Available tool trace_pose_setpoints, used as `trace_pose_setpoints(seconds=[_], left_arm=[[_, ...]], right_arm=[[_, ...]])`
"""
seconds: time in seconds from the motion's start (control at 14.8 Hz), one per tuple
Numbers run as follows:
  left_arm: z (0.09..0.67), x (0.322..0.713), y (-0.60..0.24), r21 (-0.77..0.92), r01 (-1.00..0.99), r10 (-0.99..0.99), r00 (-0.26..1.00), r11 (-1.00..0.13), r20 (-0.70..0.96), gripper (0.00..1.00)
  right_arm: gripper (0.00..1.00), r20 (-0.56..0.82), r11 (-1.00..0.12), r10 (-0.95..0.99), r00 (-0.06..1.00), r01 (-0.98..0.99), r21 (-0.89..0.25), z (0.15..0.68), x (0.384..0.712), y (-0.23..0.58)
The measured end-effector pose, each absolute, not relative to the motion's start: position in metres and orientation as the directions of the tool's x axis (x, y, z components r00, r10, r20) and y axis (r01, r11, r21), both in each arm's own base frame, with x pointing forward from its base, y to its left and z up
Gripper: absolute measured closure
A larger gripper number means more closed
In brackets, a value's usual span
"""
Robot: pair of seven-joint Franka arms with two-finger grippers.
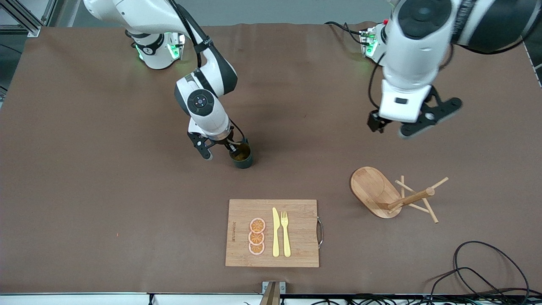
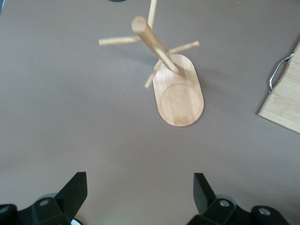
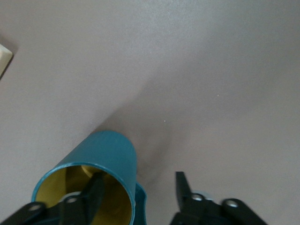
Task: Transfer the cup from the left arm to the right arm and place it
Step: 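Grasp the teal mug with the right gripper while the left gripper withdraws, then carry the teal mug away from the cutting board with the right gripper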
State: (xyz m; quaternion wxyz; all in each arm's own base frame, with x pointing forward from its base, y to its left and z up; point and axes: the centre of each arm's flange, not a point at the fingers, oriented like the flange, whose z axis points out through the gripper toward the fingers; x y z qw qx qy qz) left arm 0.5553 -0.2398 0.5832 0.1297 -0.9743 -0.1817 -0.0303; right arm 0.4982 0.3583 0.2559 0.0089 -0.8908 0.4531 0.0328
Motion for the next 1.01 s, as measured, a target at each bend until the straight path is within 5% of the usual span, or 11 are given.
trace_pose_setpoints(seconds=[0.4,0.74,1.01], left_arm=[[0.615,0.581,-0.164,-0.181,0.207,0.200,0.978,-0.961,0.056,0.00],[0.651,0.576,-0.081,-0.053,0.094,0.093,0.995,-0.994,0.024,0.00],[0.655,0.558,-0.069,-0.030,0.039,0.039,0.999,-0.999,0.001,0.00]], right_arm=[[0.95,-0.065,-0.584,-0.810,0.582,-0.812,0.005,0.250,0.501,0.364],[0.95,-0.072,-0.765,-0.643,0.762,-0.643,0.027,0.254,0.513,0.347],[0.95,-0.098,-0.899,-0.436,0.894,-0.436,0.022,0.284,0.554,0.266]])
